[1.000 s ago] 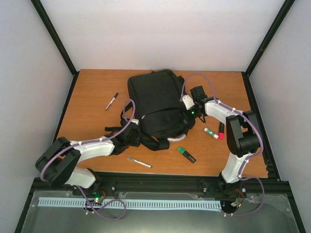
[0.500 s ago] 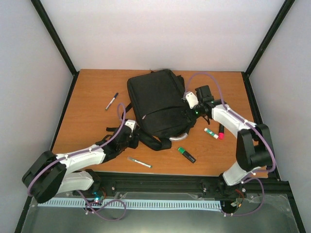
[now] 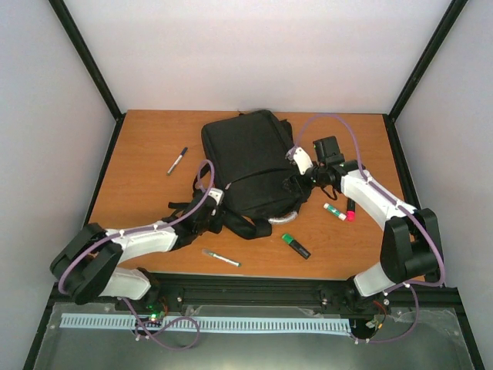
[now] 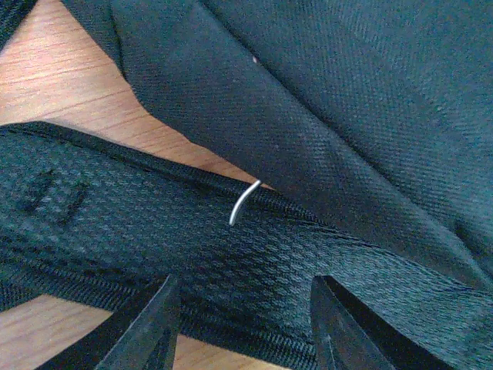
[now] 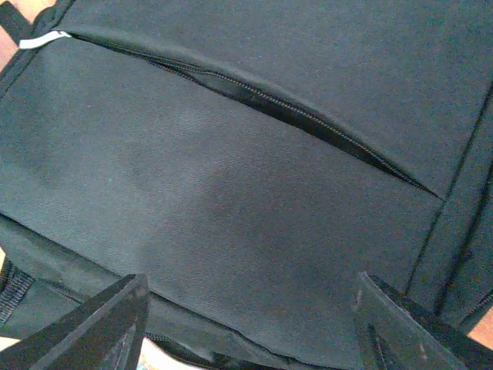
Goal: Pack the student bag
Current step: Zip the student bag at the center of the board.
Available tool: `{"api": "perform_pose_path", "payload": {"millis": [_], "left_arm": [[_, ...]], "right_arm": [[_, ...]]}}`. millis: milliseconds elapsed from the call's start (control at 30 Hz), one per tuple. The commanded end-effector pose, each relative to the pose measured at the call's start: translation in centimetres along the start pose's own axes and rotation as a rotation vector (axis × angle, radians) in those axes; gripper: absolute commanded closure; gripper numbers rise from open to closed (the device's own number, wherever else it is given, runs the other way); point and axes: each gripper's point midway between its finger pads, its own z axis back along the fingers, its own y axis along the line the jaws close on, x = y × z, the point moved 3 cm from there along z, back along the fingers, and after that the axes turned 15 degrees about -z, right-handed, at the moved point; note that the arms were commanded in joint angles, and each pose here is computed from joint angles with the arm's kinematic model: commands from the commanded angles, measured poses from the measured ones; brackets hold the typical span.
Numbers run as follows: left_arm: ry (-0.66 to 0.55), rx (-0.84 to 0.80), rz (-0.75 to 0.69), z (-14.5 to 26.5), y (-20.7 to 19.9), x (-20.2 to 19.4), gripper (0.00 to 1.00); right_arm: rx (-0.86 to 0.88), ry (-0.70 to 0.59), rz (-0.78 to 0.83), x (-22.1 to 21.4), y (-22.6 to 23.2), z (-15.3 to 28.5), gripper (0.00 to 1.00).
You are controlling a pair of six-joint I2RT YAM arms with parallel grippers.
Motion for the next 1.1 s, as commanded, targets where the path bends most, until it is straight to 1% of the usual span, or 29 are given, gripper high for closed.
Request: {"api": "perform_pose_path", "payload": {"millis": [0, 167, 367, 433, 467, 633, 767, 867, 1000, 1067], "left_arm": [[-0.061, 0.004, -0.047, -0.9, -0.2, 2.5, 0.55], [-0.059, 0.053, -0.058, -1.9, 0.3, 2.9, 0.60], [-0.074, 0.068, -0.091, -2.6, 0.3, 3.9, 0.62], [-0.084, 0.047, -0.108, -2.9, -0.1, 4.2, 0.61], [-0.090, 0.035, -0.112, -2.9, -0.3, 4.4, 0.63], [-0.091, 0.025, -0.096, -3.0, -0.5, 4.8, 0.85], [-0.069, 0.011, -0.063, -2.2, -0.5, 4.1, 0.96], [-0.058, -0.011, -0.028, -1.4, -0.5, 3.5, 0.99], [-0.019, -0.052, 0.010, -0.6, -0.9, 2.2, 0.99], [-0.005, -0.091, 0.015, -0.3, -1.4, 1.6, 0.99]], "right_arm": [[0.048, -0.006, 0.010, -0.2, 0.8, 0.5, 0.27], [0.053, 0.004, 0.005, -0.5, 0.8, 0.3, 0.28], [0.044, 0.010, 0.010, -0.6, 0.6, 0.2, 0.28], [0.041, 0.011, 0.013, -0.7, 0.6, 0.2, 0.28], [0.040, 0.011, 0.011, -0.7, 0.5, 0.1, 0.28], [0.040, 0.021, 0.011, -0.9, 0.4, -0.2, 0.31], [0.091, 0.029, 0.006, -1.1, 1.0, -0.6, 0.34], [0.121, 0.040, 0.027, -1.3, 1.9, -1.2, 0.35], [0.125, 0.051, 0.080, -0.6, 3.3, -2.8, 0.38], [0.140, 0.056, 0.099, 0.4, 4.2, -3.6, 0.41]]}}
